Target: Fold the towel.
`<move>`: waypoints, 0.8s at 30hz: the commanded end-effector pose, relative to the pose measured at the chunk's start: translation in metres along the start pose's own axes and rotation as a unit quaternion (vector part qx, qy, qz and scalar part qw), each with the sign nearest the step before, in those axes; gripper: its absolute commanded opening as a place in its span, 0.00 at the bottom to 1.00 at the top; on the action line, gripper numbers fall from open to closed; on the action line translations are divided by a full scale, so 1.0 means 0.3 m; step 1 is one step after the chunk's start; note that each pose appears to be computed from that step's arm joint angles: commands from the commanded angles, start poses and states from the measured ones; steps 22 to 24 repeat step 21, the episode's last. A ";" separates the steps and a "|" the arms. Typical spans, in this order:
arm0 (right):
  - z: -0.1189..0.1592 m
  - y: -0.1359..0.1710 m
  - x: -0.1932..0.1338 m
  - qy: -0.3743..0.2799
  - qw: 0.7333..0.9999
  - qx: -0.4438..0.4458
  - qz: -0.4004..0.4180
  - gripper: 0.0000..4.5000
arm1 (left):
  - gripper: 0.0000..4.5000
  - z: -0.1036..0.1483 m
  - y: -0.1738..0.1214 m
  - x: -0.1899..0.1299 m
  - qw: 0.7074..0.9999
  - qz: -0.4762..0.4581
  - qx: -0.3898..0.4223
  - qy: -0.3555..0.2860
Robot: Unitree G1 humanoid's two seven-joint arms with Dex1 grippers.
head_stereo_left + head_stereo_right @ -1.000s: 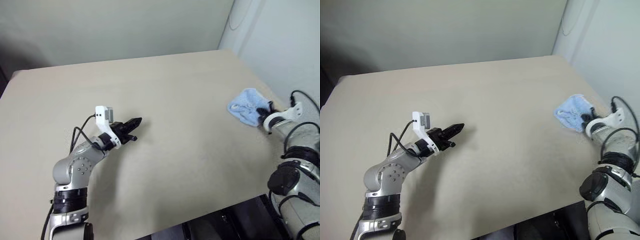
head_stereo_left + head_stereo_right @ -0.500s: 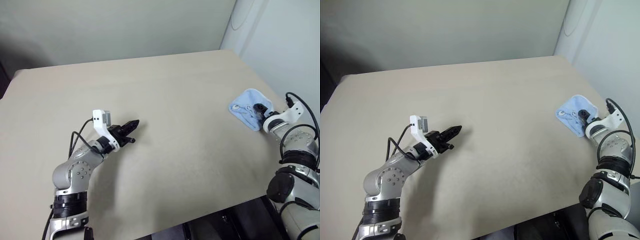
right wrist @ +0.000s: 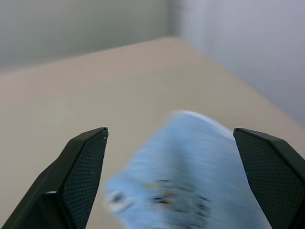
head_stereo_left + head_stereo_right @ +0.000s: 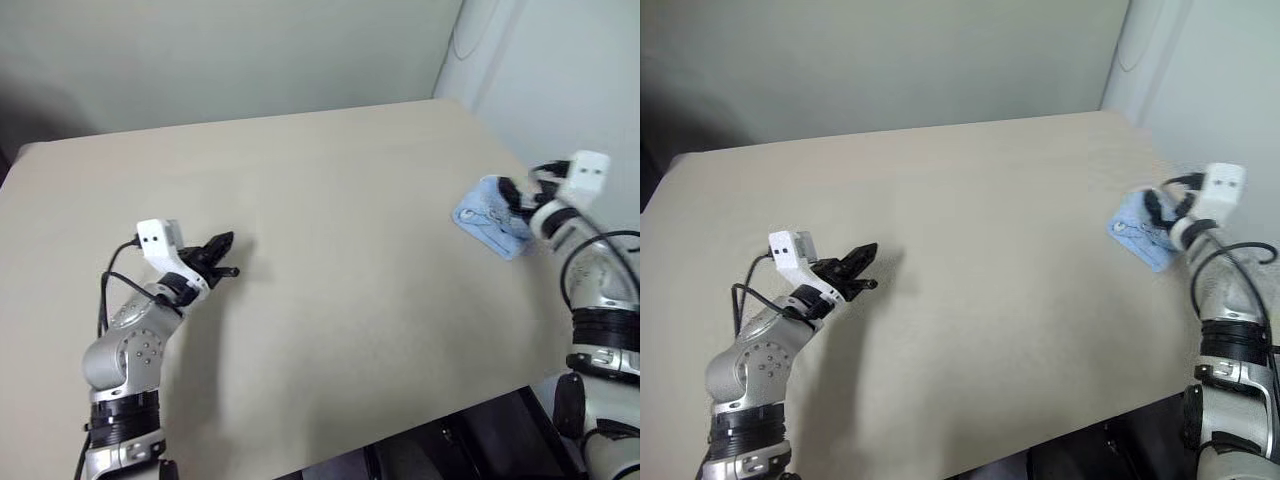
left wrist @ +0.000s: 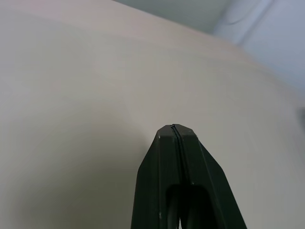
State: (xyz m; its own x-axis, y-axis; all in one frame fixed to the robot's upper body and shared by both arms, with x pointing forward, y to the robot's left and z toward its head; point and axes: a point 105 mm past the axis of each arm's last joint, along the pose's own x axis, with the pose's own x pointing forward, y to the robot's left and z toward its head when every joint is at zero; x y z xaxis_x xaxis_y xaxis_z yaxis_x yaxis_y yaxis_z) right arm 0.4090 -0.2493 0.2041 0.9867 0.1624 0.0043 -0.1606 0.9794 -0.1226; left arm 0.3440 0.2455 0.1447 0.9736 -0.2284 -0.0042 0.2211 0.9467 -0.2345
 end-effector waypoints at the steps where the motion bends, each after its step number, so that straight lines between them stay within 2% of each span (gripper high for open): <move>1: 0.012 0.292 0.015 -0.029 0.976 -0.106 0.189 0.99 | 0.00 0.008 0.011 -0.018 0.990 0.007 0.144 0.005; 3: -0.008 0.404 0.011 -0.035 0.960 -0.088 0.264 0.99 | 0.00 -0.004 0.003 -0.030 0.981 -0.007 0.192 0.011; 7: -0.037 0.471 0.017 -0.034 0.948 -0.060 0.311 0.99 | 0.00 0.023 -0.007 -0.063 0.983 -0.018 0.179 -0.015; 12: -0.076 0.509 0.020 -0.020 0.938 -0.040 0.345 0.99 | 0.00 0.019 -0.030 -0.090 0.981 -0.031 0.189 -0.014; 24: -0.108 0.524 0.010 -0.013 0.939 -0.029 0.341 0.99 | 0.00 -0.011 -0.060 -0.107 0.985 -0.034 0.169 -0.008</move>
